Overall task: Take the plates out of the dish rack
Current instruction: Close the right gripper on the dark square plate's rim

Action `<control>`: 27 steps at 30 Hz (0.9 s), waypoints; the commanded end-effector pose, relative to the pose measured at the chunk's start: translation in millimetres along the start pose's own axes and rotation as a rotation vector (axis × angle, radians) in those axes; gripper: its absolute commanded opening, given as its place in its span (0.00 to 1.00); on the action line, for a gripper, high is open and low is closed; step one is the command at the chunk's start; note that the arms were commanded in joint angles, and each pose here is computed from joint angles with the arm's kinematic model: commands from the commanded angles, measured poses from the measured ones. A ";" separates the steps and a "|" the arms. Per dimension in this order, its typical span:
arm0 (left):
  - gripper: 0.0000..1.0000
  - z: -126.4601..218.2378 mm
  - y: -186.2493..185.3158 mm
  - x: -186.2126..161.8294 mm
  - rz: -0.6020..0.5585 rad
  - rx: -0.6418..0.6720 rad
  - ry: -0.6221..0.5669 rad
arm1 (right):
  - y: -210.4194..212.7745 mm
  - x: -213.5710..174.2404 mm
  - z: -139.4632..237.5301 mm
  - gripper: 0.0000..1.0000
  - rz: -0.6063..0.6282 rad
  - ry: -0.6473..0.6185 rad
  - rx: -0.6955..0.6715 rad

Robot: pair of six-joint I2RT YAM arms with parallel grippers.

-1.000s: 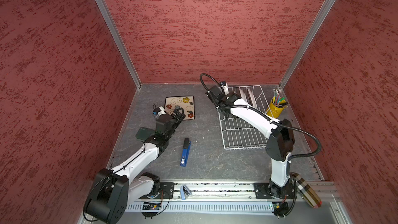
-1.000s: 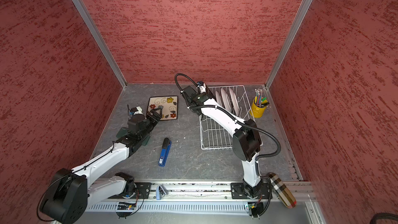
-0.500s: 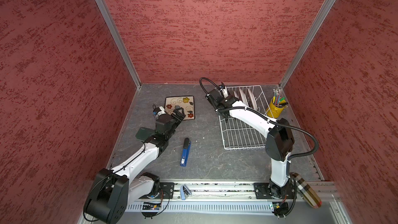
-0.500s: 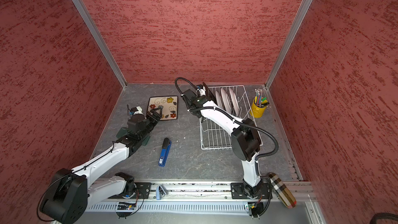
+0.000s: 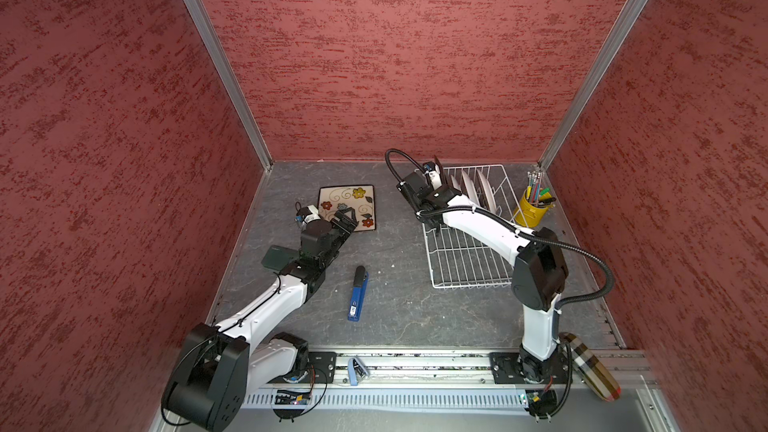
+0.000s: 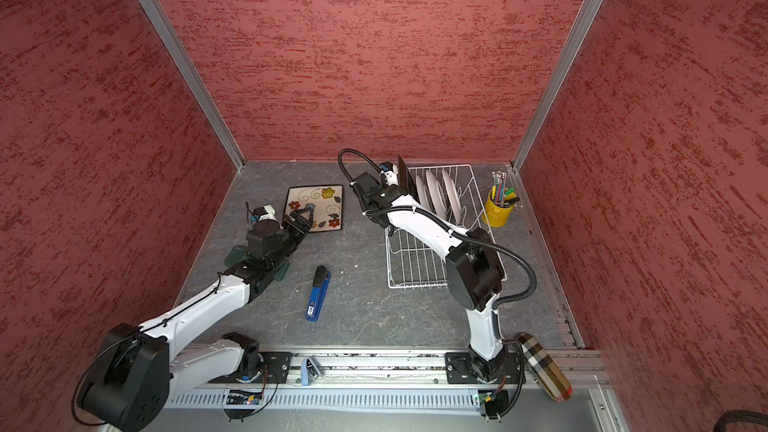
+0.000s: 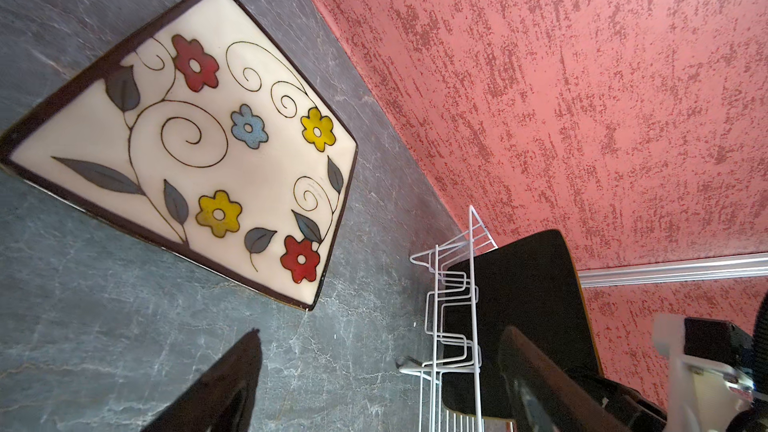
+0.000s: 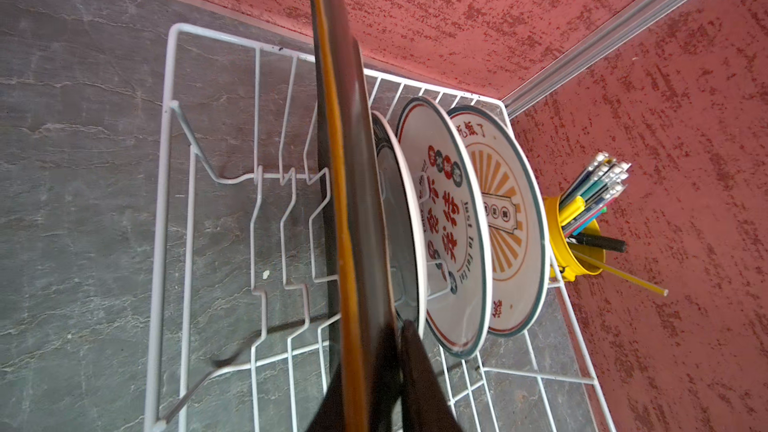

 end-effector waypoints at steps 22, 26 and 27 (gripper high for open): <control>0.88 -0.6 -2.7 0.8 -0.006 -0.016 -0.009 | -8.9 11.1 18.1 0.00 -0.084 -0.079 -0.011; 0.88 -0.5 -2.5 0.7 -0.007 -0.016 -0.008 | -17.0 18.7 28.5 0.00 -0.116 -0.112 0.003; 0.88 -0.3 -2.3 0.5 -0.008 -0.014 -0.007 | -19.3 20.5 31.8 0.00 -0.123 -0.122 0.000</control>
Point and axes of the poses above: each gripper's point midway between its finger pads, its own z axis back along the fingers, its own y axis along the line the jaws close on, x = y × z, the point moved 8 cm from there along z, back along the fingers, and after that the axes turned 5 degrees about -z, right-handed, at the moved point
